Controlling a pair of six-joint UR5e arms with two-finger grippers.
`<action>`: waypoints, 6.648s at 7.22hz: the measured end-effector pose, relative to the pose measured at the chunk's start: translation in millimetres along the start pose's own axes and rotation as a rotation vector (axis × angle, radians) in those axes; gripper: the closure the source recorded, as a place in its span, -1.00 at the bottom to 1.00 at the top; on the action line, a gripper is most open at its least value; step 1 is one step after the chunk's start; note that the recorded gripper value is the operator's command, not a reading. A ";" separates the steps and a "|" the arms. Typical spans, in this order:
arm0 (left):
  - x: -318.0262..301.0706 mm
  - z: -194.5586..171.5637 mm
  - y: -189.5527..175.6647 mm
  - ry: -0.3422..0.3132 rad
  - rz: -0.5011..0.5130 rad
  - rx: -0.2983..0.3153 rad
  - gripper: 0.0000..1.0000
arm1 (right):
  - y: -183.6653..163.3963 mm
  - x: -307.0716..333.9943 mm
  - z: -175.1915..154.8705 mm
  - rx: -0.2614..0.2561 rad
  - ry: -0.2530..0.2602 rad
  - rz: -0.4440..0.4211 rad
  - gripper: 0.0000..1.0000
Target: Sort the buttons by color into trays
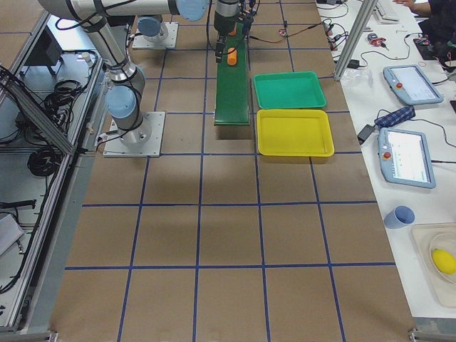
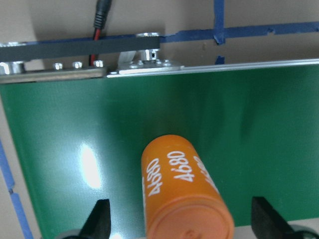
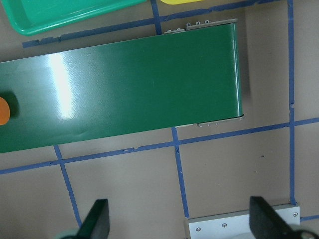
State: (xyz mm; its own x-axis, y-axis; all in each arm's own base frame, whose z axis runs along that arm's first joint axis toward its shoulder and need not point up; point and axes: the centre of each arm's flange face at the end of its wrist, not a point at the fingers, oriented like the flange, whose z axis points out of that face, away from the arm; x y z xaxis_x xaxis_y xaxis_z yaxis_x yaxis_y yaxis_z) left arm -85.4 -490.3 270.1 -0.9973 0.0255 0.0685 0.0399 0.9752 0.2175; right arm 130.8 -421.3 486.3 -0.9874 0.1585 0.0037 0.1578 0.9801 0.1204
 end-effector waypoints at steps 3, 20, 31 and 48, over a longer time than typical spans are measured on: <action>32.9 -6.4 -5.0 0.074 -0.037 0.042 -1.00 | 6.9 1.2 -11.1 0.033 -0.004 -0.008 -1.00; -317.6 33.5 -118.5 0.040 -0.434 0.163 -0.57 | 22.0 2.8 -25.4 0.088 -0.013 -0.007 -1.00; -114.4 -30.8 -47.6 0.016 0.159 0.057 1.00 | 32.3 4.6 -11.1 0.072 -0.011 -0.013 -1.00; -391.4 -30.6 -55.1 0.049 0.120 0.039 -1.00 | 33.1 6.2 -7.5 0.069 0.004 -0.014 -1.00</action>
State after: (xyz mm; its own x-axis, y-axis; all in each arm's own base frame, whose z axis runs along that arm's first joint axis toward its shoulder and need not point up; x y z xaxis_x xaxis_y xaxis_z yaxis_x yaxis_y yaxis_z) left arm 304.6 -560.7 261.1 -0.9814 0.1324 0.1390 0.1551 0.9736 0.1674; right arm 129.8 -388.8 497.8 -0.9895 0.1447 0.0065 0.1448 0.9881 0.0521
